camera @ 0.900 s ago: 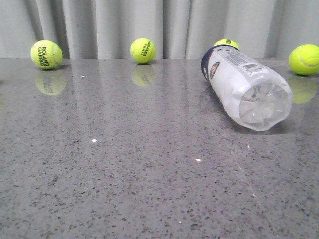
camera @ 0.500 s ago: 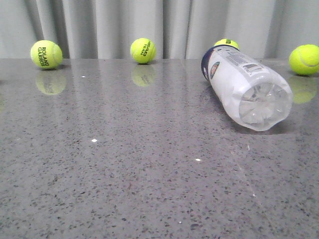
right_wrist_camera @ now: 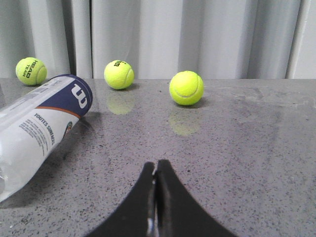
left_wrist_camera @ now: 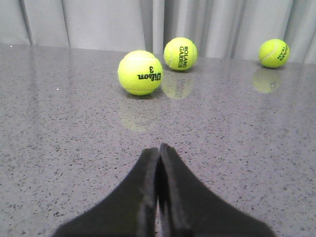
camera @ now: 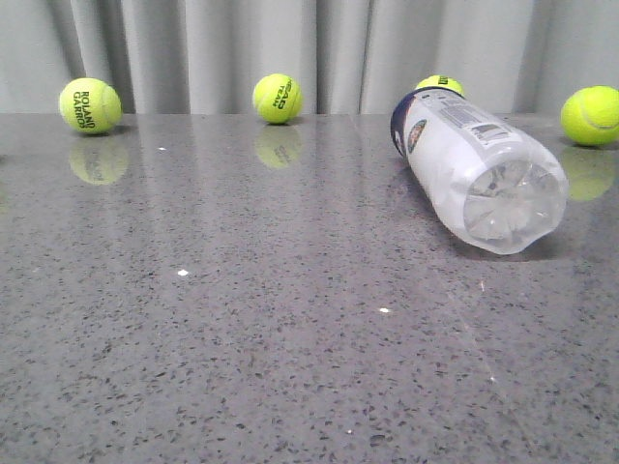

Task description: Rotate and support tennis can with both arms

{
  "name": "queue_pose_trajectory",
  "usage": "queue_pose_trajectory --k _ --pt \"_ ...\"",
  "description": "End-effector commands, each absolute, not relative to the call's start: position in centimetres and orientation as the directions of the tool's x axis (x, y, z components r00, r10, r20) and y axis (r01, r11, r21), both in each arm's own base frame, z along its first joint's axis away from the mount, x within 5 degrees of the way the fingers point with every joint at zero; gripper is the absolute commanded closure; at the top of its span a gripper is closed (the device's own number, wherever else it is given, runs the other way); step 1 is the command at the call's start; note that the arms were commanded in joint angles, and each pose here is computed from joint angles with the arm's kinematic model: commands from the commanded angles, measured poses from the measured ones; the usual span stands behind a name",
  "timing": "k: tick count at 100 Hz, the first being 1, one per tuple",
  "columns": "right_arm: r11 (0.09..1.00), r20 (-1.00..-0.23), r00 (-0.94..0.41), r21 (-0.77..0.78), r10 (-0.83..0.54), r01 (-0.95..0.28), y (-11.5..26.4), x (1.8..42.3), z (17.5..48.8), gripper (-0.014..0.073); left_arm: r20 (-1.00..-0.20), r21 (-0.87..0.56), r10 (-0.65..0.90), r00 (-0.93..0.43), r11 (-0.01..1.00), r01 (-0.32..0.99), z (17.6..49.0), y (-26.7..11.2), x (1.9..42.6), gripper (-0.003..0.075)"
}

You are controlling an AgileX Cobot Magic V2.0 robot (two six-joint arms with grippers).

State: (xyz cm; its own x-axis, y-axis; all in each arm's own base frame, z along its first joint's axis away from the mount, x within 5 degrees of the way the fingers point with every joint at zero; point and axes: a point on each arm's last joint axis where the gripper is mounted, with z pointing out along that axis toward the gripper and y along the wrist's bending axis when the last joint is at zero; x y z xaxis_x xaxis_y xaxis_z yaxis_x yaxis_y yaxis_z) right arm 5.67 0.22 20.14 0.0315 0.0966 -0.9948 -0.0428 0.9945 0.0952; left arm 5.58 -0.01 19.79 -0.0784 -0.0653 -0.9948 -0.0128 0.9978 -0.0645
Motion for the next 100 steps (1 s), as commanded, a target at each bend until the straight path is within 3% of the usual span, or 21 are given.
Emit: queue_pose_trajectory --k 1,29,64,100 --pt "0.994 -0.977 0.189 0.090 0.100 -0.060 0.2 5.2 22.0 0.0663 -0.997 -0.078 -0.078 -0.009 0.997 -0.015 19.2 0.1 5.5 0.0740" --pt "0.995 -0.985 0.145 0.093 0.098 -0.043 0.1 4.3 25.6 0.0663 -0.997 -0.078 -0.078 -0.009 0.997 -0.015 19.2 0.1 5.5 0.0740" --pt "0.995 -0.987 -0.131 0.096 0.096 0.010 -0.1 4.5 32.0 0.0663 -0.997 -0.078 -0.078 -0.009 0.997 -0.015 19.2 0.1 5.5 0.0740" --pt "0.995 -0.890 -0.446 0.078 0.095 0.056 -0.1 9.2 35.9 0.0663 -0.997 -0.078 -0.078 -0.009 0.997 -0.015 19.2 0.1 5.5 0.0740"
